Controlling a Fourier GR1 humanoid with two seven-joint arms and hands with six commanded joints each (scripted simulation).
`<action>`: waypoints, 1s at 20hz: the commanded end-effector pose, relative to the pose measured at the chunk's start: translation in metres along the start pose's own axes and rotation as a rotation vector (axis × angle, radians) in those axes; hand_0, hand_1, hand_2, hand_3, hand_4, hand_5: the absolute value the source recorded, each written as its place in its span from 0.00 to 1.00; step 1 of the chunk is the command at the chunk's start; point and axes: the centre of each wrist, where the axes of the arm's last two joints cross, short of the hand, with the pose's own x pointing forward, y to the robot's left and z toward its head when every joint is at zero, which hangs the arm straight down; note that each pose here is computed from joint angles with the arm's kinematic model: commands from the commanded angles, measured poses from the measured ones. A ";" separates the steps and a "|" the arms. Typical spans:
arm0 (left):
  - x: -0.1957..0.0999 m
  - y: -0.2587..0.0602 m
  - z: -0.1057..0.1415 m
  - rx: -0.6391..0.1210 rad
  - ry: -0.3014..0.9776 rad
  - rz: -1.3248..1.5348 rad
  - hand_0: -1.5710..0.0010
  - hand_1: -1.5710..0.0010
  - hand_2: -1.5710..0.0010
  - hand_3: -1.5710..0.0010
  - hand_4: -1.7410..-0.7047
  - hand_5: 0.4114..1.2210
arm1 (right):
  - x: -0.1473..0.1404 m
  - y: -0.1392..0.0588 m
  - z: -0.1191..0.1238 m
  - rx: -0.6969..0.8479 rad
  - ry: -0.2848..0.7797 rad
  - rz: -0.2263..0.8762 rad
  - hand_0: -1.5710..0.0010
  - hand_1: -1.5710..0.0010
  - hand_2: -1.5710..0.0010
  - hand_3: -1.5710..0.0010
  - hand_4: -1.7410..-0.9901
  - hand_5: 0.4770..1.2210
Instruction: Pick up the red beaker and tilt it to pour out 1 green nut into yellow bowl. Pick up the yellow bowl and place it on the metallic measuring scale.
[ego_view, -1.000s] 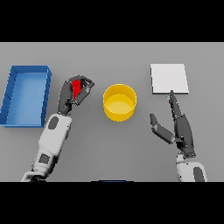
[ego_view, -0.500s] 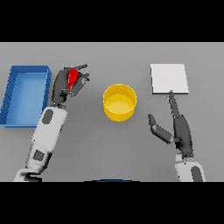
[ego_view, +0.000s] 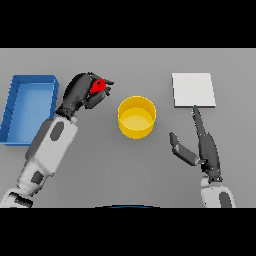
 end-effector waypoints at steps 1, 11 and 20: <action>0.005 0.005 -0.005 -0.024 -0.006 -0.054 0.01 0.01 0.01 0.01 0.00 0.90 | 0.001 -0.002 -0.001 -0.001 -0.006 -0.004 1.00 1.00 1.00 1.00 0.86 0.25; 0.063 0.003 -0.048 -0.418 -0.156 -0.770 0.00 0.00 0.00 0.00 0.09 0.98 | 0.003 -0.002 -0.003 0.004 -0.029 0.004 1.00 1.00 1.00 1.00 0.90 0.28; 0.093 -0.013 -0.074 -0.594 -0.206 -1.249 0.00 0.00 0.00 0.00 0.03 1.00 | 0.002 0.003 -0.003 0.029 -0.016 -0.025 1.00 1.00 1.00 1.00 0.89 0.29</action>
